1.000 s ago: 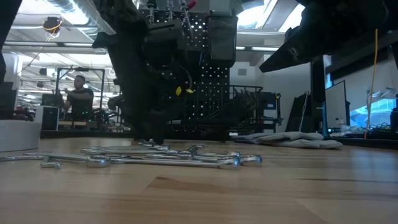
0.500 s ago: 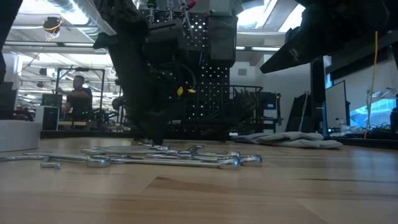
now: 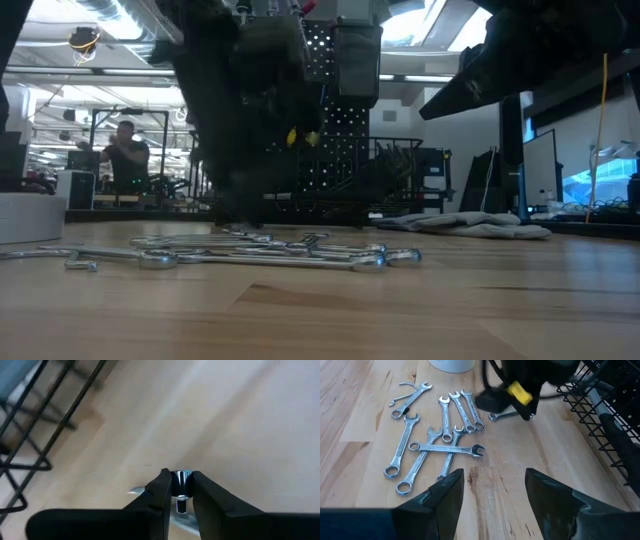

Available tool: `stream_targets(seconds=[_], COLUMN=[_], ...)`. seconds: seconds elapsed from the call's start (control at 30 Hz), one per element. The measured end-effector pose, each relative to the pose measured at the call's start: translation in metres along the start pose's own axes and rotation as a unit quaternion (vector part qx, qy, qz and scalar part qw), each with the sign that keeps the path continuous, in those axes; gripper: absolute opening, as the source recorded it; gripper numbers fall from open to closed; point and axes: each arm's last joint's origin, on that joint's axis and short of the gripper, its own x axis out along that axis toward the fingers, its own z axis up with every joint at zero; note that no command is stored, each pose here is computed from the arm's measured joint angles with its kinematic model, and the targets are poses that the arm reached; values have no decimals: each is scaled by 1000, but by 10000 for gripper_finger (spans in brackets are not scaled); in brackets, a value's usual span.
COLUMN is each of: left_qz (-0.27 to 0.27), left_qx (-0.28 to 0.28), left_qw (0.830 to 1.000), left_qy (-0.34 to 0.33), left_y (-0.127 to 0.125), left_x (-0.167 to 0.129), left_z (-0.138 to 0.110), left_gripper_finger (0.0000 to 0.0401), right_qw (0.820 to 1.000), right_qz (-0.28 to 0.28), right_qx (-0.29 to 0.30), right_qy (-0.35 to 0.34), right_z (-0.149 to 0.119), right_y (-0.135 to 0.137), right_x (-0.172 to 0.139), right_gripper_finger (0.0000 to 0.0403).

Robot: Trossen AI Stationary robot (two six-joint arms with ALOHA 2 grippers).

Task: Hang tools onto peg board
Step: Put the socket adapter into the left black bin on the peg board

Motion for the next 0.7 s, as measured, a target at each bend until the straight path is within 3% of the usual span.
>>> stream_targets(seconds=[0.23,0.43,0.57,0.7], left_qz=[-70,-111,-100,-60], left_qx=[13,8,-14,-31], left_qw=[995,974,955,941], left_qy=[-74,-196,-278,-333], left_y=[-8,9,36,62], left_x=[-58,-129,-163,-179], left_z=[18,36,49,64], left_gripper_finger=[55,55,57,57], right_qw=[1000,1000,1000,1000], right_qz=[0,0,0,0], right_qx=[1,1,1,2], right_qy=[0,0,-1,-1], right_z=[0,0,0,0], right_y=[0,0,0,0], right_x=[0,0,0,0], right_gripper_finger=[216,216,216,216])
